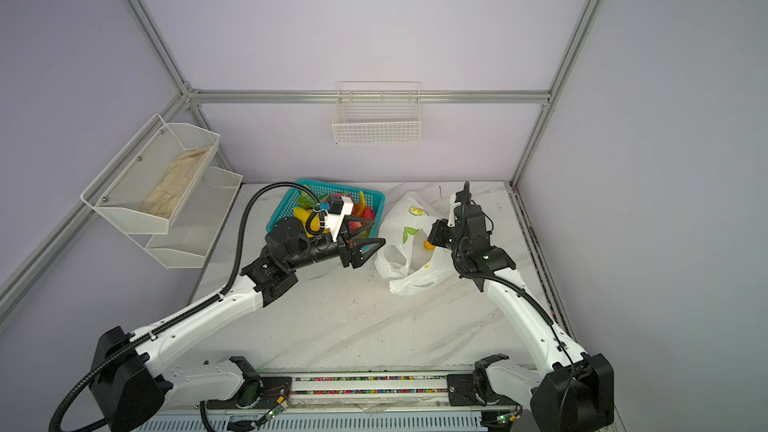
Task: Place the fake fruits into the plastic bag and tie a complex knot
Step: 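Return the left gripper to the basket and grasp the pink peach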
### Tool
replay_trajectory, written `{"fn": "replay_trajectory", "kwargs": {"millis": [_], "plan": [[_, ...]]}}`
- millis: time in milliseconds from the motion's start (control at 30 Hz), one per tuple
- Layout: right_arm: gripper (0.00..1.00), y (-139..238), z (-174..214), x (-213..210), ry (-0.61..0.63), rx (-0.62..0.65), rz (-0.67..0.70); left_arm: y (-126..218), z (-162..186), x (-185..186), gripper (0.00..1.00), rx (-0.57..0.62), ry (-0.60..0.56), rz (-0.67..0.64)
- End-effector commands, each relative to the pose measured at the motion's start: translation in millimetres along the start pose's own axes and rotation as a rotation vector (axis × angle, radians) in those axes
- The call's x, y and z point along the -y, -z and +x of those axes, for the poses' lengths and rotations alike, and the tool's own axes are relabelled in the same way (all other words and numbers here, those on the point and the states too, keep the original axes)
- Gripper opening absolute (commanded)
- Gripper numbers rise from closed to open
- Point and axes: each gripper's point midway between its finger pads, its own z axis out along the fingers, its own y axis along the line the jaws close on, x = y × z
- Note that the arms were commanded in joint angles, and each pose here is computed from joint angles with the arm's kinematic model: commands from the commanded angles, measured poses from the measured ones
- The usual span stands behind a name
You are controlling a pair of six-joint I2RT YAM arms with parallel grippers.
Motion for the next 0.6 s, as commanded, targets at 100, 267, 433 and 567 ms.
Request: {"fn": "replay_trajectory", "kwargs": {"millis": [100, 267, 433, 567], "plan": [[0.0, 4, -14, 6, 0.057, 0.035, 0.054, 32, 19, -109, 0.81, -0.121, -0.039, -0.461], [0.0, 4, -15, 3, 0.067, 0.038, 0.043, 26, 30, -165, 0.81, -0.28, -0.108, -0.588], [0.0, 5, -15, 5, 0.076, 0.038, 0.052, 2, 49, -200, 0.76, -0.409, -0.12, -0.592], [0.0, 6, -15, 6, 0.081, 0.04, 0.058, -12, 65, -216, 0.7, -0.499, -0.119, -0.584]]}}
